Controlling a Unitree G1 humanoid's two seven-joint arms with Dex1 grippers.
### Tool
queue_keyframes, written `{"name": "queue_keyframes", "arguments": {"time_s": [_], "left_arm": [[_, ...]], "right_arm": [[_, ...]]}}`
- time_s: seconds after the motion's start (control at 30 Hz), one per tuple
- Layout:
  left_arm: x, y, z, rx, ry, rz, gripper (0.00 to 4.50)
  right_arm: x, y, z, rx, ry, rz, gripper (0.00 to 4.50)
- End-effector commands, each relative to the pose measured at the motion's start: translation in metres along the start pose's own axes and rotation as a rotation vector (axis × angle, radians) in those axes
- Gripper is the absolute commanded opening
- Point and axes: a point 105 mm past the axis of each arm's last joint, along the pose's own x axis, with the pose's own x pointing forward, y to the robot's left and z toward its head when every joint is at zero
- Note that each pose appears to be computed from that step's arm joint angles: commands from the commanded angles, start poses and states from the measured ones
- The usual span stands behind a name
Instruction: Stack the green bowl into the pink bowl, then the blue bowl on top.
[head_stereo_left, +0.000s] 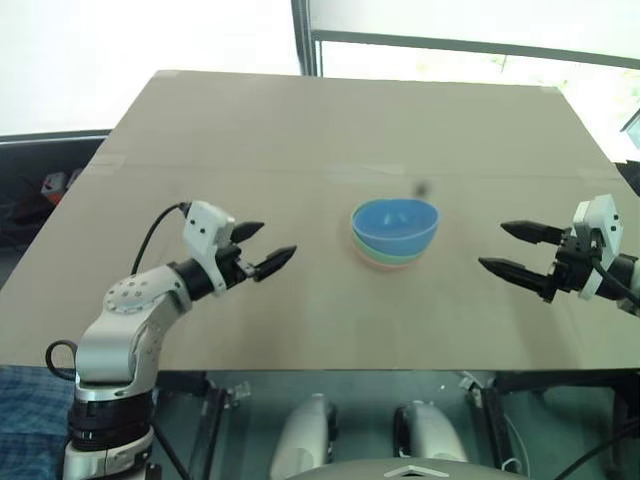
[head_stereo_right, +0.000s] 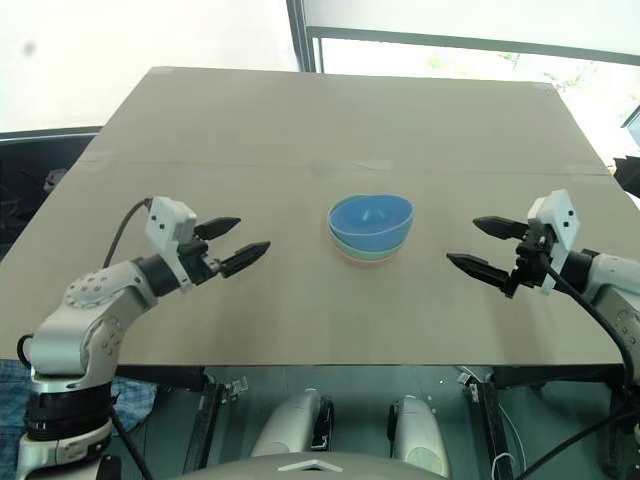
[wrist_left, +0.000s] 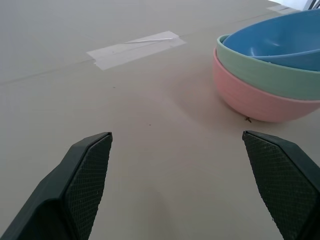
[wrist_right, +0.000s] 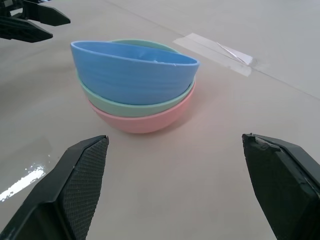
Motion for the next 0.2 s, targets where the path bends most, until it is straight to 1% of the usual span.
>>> {"name": "queue_keyframes", "arguments": {"time_s": [0.03,0.2], "left_arm": [[-0.0032,-0.0083,0.023,0.053,-0.087,-0.037,4.41],[-0.0028,-0.0085,0.0273,0.061,-0.113,-0.041,4.41]], "right_arm": [[-0.002,0.0016,0.0105,-0.067,-0.031,0.025,4.5],[-0.0023,0.0014,0.0111,-0.072,-0.04,0.021,4.5]]}}
